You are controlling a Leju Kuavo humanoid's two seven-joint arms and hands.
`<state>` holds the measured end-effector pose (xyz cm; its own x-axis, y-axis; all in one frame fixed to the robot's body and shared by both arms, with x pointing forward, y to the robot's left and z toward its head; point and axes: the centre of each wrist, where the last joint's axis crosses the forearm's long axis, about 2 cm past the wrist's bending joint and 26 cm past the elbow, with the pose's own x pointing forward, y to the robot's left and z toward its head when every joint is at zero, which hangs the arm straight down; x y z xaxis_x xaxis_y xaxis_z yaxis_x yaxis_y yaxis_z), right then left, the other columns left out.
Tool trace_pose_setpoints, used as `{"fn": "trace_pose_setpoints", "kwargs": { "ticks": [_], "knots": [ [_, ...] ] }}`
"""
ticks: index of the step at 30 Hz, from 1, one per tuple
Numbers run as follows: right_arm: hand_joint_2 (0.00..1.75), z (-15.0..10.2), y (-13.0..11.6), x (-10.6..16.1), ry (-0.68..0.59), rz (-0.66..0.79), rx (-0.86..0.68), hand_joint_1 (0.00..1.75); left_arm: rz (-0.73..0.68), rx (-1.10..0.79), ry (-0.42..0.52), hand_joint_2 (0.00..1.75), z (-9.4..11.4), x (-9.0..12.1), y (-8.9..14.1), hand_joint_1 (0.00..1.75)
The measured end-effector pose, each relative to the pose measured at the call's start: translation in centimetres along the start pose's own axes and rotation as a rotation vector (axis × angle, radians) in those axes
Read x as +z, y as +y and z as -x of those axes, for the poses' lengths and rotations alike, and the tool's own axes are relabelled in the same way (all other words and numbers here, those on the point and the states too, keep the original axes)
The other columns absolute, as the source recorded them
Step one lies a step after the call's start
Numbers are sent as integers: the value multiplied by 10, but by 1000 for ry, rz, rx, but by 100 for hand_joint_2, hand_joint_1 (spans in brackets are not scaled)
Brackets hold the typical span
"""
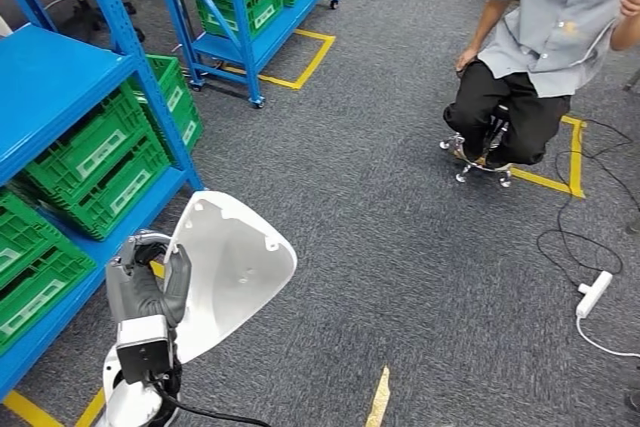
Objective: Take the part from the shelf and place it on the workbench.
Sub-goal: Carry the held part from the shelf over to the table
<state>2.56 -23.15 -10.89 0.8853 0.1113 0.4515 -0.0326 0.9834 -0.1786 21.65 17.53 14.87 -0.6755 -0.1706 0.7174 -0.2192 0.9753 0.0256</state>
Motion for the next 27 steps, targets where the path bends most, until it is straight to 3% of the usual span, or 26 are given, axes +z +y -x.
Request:
{"fn": "trace_pose_setpoints", "kwargs": {
  "ticks": [27],
  "knots": [
    [0, -6, 0, -2, -7, -1, 14, 0, -40, -23, 11, 175, 7, -4, 14, 175]
  ]
}}
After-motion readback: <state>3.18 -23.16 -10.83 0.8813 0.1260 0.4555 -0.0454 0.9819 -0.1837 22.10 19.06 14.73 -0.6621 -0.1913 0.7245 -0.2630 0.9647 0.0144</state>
